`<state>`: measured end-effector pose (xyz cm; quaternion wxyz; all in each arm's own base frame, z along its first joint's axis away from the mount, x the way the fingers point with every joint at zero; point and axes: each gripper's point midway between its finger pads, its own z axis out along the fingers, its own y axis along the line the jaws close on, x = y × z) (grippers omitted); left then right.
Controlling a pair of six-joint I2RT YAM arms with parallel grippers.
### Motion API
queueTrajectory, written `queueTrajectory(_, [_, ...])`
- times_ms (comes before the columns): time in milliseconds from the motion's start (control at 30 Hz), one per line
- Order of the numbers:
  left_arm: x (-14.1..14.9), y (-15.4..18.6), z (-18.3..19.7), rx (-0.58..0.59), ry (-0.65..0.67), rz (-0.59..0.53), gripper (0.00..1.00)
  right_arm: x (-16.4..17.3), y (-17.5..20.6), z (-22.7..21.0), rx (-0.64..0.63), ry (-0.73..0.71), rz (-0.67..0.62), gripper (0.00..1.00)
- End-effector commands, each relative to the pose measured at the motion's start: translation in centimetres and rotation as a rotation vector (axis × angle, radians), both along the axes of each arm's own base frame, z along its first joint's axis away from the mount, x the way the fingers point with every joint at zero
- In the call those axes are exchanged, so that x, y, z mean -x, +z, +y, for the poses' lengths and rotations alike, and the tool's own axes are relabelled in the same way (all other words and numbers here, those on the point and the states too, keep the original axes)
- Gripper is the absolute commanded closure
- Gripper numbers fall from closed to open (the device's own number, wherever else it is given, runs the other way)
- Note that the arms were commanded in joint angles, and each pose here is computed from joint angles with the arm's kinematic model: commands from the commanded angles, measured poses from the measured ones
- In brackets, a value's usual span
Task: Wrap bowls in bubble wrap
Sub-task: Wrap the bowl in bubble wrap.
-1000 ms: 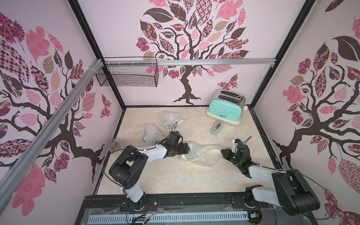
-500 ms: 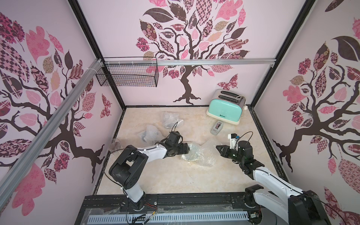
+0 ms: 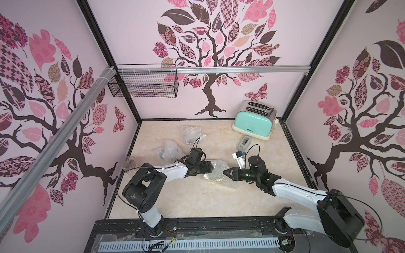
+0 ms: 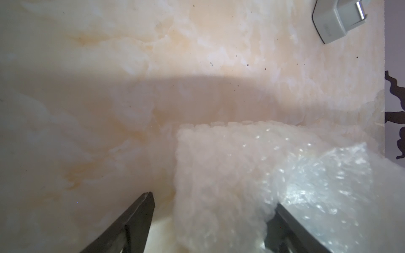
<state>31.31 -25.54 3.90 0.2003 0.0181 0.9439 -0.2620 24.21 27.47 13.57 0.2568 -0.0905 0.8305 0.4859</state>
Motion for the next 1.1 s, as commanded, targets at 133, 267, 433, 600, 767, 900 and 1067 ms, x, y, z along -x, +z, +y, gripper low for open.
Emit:
queueTrajectory(133, [0.6,-1.1,0.1,-0.008,-0.014,0.021,0.24,-2.2,1.6,3.6,-0.063,0.038,-0.044,1.0])
queueTrajectory(267, [0.7,-1.1,-0.2,0.003,-0.019,0.023,0.26,-3.0,1.2,4.6,-0.09,0.043,-0.025,1.0])
queueTrajectory(433, [0.9,-1.2,-0.6,0.011,-0.03,0.024,0.29,-3.8,1.7,5.6,-0.151,0.043,-0.019,1.0])
queueTrajectory(600, [1.1,-1.2,-0.9,0.019,-0.041,0.028,0.3,-4.4,2.1,6.6,-0.21,0.043,0.006,1.0])
queueTrajectory(767, [1.4,-1.2,-1.2,0.026,-0.051,0.03,0.31,-5.4,2.2,7.0,-0.232,0.016,0.013,1.0])
queueTrajectory(900, [1.6,-1.1,-1.8,0.037,-0.067,0.027,0.32,-5.6,2.3,7.3,-0.278,0.008,0.037,1.0])
queueTrajectory(1067, [1.9,-0.7,-2.0,0.042,-0.079,0.019,0.32,-5.8,2.0,7.4,-0.289,0.001,0.043,1.0])
